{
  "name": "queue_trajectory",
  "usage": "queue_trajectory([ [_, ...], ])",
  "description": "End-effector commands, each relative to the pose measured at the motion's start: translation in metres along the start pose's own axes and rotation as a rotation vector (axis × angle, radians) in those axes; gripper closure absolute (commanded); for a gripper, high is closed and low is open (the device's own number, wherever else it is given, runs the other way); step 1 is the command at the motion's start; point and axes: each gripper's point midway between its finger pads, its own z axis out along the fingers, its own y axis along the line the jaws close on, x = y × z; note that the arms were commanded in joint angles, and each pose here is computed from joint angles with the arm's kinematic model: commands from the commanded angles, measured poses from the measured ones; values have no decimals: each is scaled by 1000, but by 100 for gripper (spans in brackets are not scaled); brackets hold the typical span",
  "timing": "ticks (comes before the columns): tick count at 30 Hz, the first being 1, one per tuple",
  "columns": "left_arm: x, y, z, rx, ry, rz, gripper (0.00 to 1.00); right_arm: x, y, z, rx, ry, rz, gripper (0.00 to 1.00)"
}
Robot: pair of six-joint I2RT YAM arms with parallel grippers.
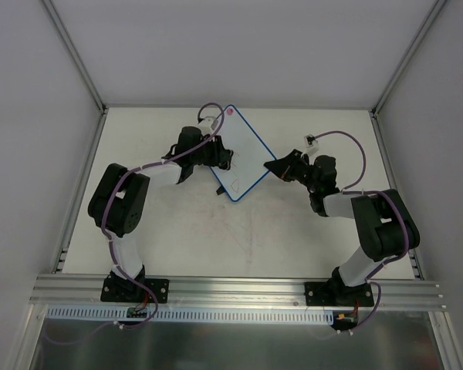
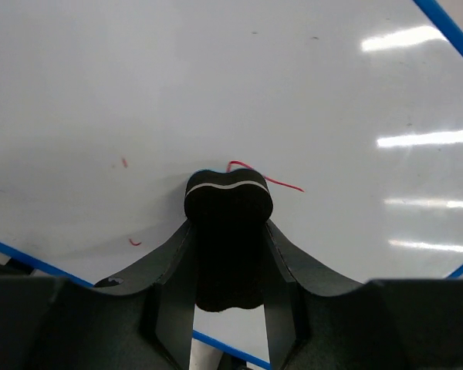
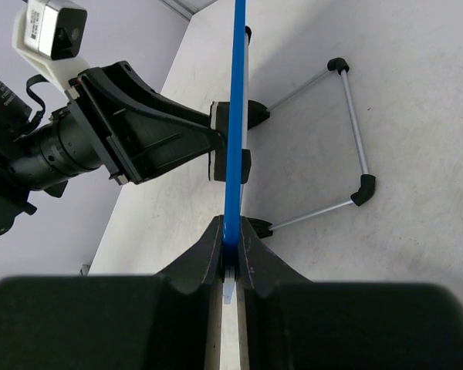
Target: Erase the whiteboard
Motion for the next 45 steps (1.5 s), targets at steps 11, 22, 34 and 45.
queue_trajectory([
  [11, 44, -106, 3, 341, 134, 290, 100, -3, 21, 7, -90, 15, -79, 100],
  [22, 46, -101, 16, 244, 150, 343, 100, -4, 22, 7, -93, 14, -81, 100],
  [34, 10, -8, 31, 55, 96, 49, 100, -4, 22, 7, -95, 14, -82, 100],
  [45, 11, 64, 14, -164, 80, -168, 100, -4, 24, 6, -98, 12, -81, 100],
])
